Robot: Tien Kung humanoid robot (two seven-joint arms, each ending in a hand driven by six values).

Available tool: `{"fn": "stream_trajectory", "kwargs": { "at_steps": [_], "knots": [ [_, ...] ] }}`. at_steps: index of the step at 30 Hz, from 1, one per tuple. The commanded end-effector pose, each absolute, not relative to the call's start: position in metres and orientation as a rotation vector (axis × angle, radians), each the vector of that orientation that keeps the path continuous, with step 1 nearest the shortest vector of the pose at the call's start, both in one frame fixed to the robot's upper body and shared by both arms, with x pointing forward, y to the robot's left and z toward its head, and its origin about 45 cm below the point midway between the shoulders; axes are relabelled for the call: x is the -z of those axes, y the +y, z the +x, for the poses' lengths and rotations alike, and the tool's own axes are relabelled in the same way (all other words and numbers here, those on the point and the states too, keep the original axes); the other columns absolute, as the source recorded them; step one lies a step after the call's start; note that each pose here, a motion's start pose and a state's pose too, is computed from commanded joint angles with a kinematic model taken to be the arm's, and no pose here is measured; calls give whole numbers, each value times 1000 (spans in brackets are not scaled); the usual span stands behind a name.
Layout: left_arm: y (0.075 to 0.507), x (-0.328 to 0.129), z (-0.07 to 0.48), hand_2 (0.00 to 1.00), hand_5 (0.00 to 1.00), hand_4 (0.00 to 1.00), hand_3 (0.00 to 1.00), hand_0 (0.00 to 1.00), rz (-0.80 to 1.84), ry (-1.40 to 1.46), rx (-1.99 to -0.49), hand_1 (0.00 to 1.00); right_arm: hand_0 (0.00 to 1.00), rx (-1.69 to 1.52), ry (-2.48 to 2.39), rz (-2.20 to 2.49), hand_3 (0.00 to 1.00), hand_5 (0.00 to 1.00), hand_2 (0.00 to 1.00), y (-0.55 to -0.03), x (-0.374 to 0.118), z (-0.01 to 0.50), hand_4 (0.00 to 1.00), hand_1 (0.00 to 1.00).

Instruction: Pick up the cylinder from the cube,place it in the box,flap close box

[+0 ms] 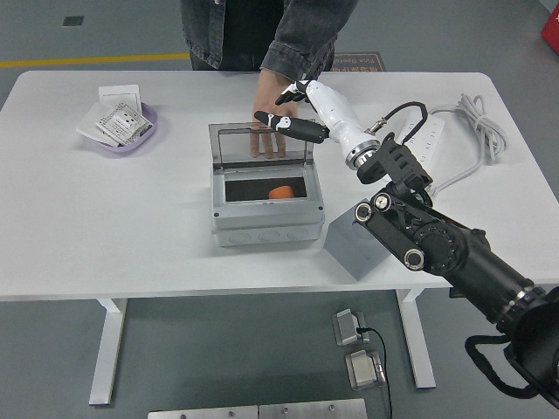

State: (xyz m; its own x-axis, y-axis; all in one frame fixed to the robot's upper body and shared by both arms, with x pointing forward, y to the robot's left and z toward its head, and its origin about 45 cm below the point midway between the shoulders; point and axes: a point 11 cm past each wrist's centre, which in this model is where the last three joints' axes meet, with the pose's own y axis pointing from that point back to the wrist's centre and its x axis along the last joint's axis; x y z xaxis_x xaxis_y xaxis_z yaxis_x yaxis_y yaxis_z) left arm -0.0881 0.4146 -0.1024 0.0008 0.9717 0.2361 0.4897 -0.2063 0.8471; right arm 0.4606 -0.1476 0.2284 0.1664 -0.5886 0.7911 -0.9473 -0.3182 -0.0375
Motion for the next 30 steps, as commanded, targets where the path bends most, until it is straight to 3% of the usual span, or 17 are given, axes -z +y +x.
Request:
{"fn": "stream_trajectory", "kwargs": {
  "at_steps": [30],
  "knots": [
    [413, 104, -86, 612, 446, 735, 648, 681, 1738, 1490, -1135, 693, 677, -1164, -1302, 2021, 596, 722, 638, -103, -234, 441, 953, 665]
  ]
}}
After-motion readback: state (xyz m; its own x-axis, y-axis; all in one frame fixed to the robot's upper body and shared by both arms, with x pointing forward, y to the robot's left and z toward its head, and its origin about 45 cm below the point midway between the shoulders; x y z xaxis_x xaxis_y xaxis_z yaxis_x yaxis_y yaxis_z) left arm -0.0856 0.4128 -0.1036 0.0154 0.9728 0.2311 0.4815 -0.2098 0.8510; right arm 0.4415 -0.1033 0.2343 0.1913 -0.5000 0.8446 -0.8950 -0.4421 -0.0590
